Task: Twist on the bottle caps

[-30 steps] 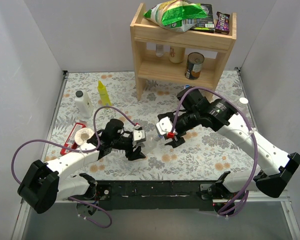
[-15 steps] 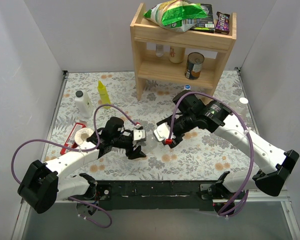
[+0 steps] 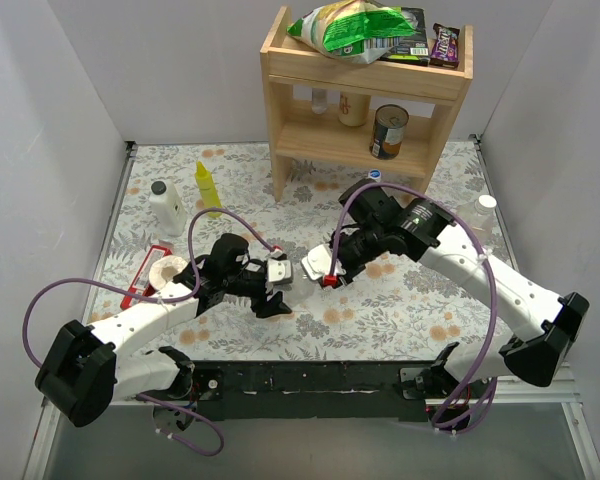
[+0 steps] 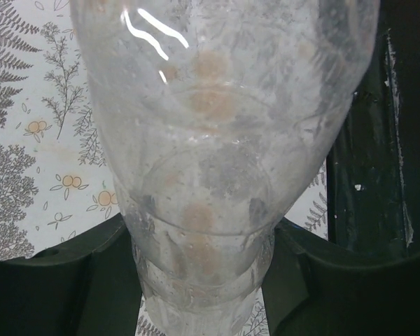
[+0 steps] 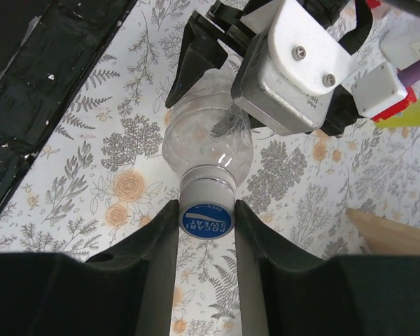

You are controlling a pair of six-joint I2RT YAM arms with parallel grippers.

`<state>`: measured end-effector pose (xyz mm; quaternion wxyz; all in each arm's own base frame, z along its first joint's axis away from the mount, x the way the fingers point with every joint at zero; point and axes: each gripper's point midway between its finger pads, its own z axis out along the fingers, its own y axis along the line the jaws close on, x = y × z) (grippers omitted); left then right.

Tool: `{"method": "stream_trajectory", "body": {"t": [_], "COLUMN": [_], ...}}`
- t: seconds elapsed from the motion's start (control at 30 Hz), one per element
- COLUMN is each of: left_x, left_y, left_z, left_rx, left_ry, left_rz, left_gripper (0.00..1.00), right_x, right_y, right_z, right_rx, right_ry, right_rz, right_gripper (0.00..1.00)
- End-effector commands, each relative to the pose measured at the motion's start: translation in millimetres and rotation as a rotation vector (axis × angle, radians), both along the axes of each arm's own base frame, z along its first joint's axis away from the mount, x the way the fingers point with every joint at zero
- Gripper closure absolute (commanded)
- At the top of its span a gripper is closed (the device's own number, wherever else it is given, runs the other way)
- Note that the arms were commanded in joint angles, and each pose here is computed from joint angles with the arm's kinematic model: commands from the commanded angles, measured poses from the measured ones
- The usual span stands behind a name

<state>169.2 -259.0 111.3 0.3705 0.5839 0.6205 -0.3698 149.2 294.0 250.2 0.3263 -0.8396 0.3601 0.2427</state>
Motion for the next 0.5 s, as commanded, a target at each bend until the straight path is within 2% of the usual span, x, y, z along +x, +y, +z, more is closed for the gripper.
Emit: {"method": "stream_trajectory", "body": {"t": [0.0, 0.03, 0.13, 0.2, 0.23, 0.3, 0.33, 0.43, 0.47], "left_x": [37.9, 46.5, 85.1, 97.9, 105.2, 113.7, 117.8, 130.1, 135.4], "left_y": [-3.3, -1.8, 9.5, 14.4, 19.7, 22.7, 24.5, 28.5, 33.7], "left_z": [28.5, 37.0, 73.0, 93.1, 97.9, 110.2, 112.7, 112.5, 109.4], "left_rx": [-0.024, -0.041, -0.120, -0.196, -0.200, -0.243, -0.254, -0.249, -0.234], "left_ry": [-0.145, -0.163, -0.345, -0.416, -0.441, -0.446, -0.437, -0.407, -0.399], "left_rz": [0.127, 0.188, 0.392, 0.480, 0.530, 0.598, 0.632, 0.723, 0.769], "left_gripper": [1.00, 1.00, 1.00, 1.00, 1.00, 1.00, 1.00, 1.00, 1.00], "right_x": [1.3, -2.9, -2.9, -1.1, -0.4, 11.4, 10.4, 26.4, 32.4], "right_y": [12.9, 12.4, 20.4, 22.8, 23.6, 28.1, 29.6, 33.0, 33.5], "right_z": [6.1, 3.7, -4.2, -15.5, -18.4, -20.9, -21.4, -23.7, -27.8], "right_rx": [-0.017, -0.040, -0.116, -0.186, -0.219, -0.207, -0.211, -0.210, -0.237], "right_ry": [0.110, 0.160, 0.338, 0.434, 0.521, 0.617, 0.717, 0.889, 0.995], "right_rz": [-0.072, -0.088, -0.214, -0.272, -0.372, -0.470, -0.539, -0.682, -0.771], "right_gripper": [0.74, 0.74, 0.74, 0.76, 0.76, 0.76, 0.76, 0.83, 0.85]}}
